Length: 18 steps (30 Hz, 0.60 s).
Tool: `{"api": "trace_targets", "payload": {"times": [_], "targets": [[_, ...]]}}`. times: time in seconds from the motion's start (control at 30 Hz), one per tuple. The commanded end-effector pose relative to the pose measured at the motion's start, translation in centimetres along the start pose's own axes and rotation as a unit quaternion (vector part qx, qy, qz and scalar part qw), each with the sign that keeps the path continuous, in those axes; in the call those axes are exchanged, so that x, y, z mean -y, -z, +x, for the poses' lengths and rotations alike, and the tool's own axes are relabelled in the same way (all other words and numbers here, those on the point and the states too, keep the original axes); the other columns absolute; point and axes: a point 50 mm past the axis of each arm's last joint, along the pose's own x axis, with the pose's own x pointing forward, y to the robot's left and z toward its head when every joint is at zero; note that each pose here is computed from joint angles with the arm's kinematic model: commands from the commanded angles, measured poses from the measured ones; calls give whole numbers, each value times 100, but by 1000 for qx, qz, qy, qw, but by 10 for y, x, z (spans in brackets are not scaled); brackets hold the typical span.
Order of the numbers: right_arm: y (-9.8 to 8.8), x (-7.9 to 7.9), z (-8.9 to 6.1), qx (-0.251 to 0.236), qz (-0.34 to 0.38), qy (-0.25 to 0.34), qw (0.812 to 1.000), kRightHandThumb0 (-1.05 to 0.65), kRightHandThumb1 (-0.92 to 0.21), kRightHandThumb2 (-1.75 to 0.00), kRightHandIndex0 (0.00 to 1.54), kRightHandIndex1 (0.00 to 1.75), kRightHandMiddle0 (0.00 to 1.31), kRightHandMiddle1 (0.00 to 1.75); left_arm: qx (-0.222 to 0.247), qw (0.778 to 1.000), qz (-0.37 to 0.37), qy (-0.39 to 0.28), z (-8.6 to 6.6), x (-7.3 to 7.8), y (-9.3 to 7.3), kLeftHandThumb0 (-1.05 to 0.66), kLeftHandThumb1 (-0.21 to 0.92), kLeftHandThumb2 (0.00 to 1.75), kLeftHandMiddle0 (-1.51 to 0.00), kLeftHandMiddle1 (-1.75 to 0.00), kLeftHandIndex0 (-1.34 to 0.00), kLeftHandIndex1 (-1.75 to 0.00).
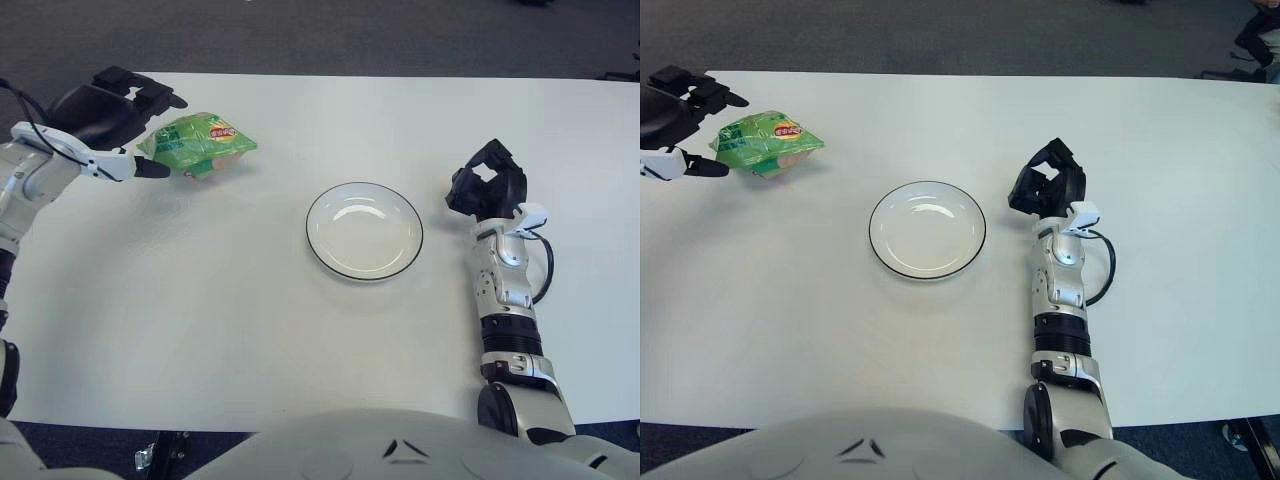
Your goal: Put the snack into the plate.
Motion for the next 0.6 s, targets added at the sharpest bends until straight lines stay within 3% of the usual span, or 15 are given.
{"api": "trace_targets", "payload": {"times": [0.0,0.57], "targets": [[40,15,-34,-90,6,37,995,-53,-21,-146,131,175,71,175,14,1000,13,17,4,2,1,-105,87,28,0,-1,0,-6],[40,15,-34,-88,4,30,996,-53,-20,-146,132,175,71,175,33,999,-5,33,10,12,4,-105,88,22,0,0,0,0]]}}
